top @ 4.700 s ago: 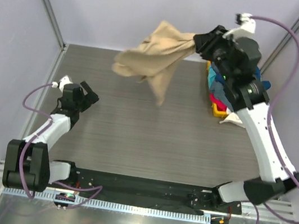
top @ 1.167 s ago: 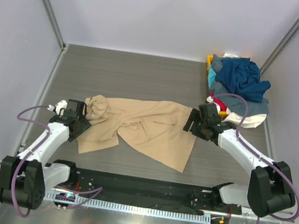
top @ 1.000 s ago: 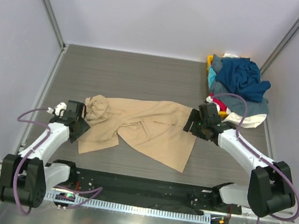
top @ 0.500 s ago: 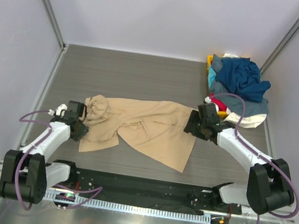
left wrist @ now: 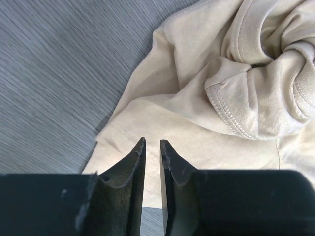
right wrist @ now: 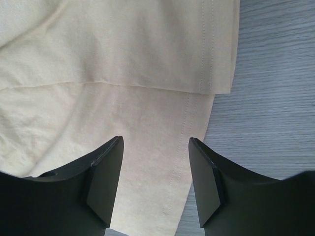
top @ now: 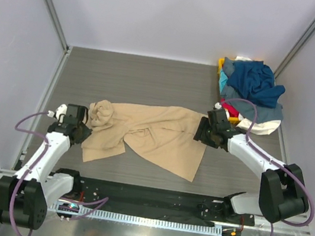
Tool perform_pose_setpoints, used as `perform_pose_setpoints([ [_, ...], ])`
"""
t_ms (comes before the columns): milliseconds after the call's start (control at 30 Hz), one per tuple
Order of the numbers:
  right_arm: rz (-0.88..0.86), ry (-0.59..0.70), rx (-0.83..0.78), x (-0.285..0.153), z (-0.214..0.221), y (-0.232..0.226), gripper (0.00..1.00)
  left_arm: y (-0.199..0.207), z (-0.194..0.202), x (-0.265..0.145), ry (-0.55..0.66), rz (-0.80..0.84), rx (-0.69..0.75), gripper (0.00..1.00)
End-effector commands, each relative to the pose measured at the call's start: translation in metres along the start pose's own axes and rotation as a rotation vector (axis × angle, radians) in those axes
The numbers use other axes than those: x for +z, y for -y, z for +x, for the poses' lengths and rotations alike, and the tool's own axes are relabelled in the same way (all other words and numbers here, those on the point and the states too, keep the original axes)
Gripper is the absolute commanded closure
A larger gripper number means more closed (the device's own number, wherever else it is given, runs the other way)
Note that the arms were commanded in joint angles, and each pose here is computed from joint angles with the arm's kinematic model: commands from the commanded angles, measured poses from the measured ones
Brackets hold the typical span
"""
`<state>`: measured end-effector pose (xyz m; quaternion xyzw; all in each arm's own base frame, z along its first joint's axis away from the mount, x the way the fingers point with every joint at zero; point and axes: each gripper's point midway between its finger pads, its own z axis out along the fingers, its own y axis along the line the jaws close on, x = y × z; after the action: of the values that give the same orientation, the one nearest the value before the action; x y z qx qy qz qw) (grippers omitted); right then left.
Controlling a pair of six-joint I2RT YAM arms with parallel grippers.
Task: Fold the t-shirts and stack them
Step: Flatten the tshirt out
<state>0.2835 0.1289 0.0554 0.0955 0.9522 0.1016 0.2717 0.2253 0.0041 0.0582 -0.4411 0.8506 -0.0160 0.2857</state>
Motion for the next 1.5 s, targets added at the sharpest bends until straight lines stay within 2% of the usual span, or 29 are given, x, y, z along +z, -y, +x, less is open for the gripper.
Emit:
perform_pose_setpoints([
  [0, -0.027, 0.025, -0.001, -0.002, -0.011, -0.009, 0.39, 0.005, 0.005, 0.002, -0.025, 0.034, 0.012, 0.82],
  [67, -0.028, 0.024, 0.000, -0.003, -0.011, -0.009, 0.38, 0.004, 0.008, 0.003, -0.039, 0.033, 0.022, 0.75],
  [100, -0.033, 0.017, 0.000, -0.003, -0.009, -0.009, 0.38, 0.000, 0.008, 0.003, -0.033, 0.017, 0.021, 0.61],
  [200, -0.031, 0.008, 0.005, -0.002, -0.004, -0.007, 0.37, -0.019, 0.010, 0.006, -0.013, -0.055, 0.023, 0.37],
  [333, -0.026, 0.000, 0.005, 0.001, 0.001, -0.005, 0.37, -0.023, 0.024, 0.016, -0.071, -0.084, 0.020, 0.34],
  [467, -0.028, -0.003, -0.003, 0.001, 0.002, -0.005, 0.37, -0.024, 0.031, 0.027, -0.096, -0.095, 0.012, 0.37],
  [767, -0.011, 0.001, -0.008, 0.001, 0.003, 0.000, 0.38, -0.009, 0.014, 0.024, -0.046, -0.056, 0.014, 0.60],
  [1233, -0.007, -0.004, -0.011, 0.004, 0.002, -0.001, 0.38, -0.003, 0.007, 0.009, -0.028, -0.014, 0.017, 0.65],
  [1333, -0.005, -0.008, -0.010, 0.004, 0.003, 0.000, 0.39, -0.003, 0.008, 0.010, -0.031, -0.013, 0.018, 0.73],
  [1433, -0.003, -0.007, -0.007, 0.004, 0.003, 0.001, 0.39, 0.001, 0.010, 0.012, -0.040, 0.005, 0.024, 0.88],
  [1467, -0.005, -0.003, -0.010, 0.003, 0.002, 0.000, 0.39, 0.001, 0.013, 0.013, -0.053, 0.010, 0.026, 1.00],
])
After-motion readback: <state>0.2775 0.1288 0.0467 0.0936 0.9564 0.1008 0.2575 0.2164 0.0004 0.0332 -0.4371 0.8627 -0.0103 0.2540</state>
